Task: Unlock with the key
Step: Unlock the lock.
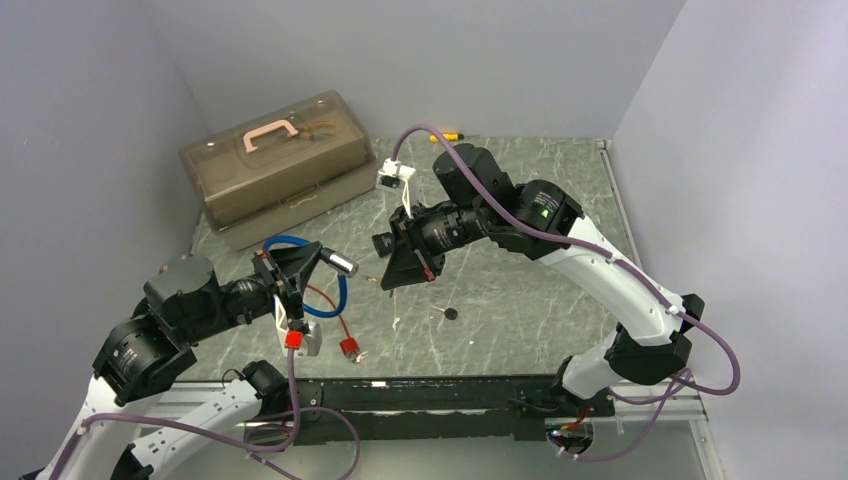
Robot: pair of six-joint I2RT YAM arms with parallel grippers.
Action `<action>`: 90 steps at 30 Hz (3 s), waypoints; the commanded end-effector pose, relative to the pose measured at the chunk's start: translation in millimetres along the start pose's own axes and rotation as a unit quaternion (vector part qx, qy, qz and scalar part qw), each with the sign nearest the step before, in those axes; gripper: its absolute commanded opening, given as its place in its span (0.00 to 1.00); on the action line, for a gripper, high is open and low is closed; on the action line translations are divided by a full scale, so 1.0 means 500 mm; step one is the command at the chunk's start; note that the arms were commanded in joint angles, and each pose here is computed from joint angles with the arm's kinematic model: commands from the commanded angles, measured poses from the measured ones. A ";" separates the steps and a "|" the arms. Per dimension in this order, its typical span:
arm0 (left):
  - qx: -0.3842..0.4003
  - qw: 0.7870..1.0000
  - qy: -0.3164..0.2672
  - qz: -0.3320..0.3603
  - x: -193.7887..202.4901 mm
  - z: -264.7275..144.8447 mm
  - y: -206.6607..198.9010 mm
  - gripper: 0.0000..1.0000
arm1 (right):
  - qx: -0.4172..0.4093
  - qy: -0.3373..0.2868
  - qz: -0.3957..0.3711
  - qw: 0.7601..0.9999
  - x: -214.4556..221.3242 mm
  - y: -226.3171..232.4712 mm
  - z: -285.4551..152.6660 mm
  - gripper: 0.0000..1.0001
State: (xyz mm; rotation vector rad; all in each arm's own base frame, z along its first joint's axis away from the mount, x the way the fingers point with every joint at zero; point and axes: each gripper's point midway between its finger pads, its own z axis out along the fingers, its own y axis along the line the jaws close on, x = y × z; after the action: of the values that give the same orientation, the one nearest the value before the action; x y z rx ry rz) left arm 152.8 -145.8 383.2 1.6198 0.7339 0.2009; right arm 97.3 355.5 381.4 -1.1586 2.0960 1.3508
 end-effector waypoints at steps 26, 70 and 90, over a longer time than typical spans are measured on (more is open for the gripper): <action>-0.038 0.998 -0.031 0.025 -0.034 -0.015 0.060 0.00 | -0.016 -0.037 -0.030 0.999 -0.046 0.020 -0.008 0.00; -0.034 0.998 -0.038 0.032 -0.042 -0.025 0.052 0.00 | -0.005 -0.022 -0.007 1.000 -0.033 -0.019 0.006 0.00; -0.031 0.999 -0.028 0.033 -0.032 -0.019 0.045 0.00 | -0.021 -0.028 -0.007 0.999 -0.013 0.010 -0.023 0.00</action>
State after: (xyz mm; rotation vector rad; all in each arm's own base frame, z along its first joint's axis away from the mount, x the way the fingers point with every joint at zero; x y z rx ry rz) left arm 147.2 -148.2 383.4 1.6477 0.7044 0.1816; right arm 108.3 357.7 369.3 -1.1393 2.1308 1.3576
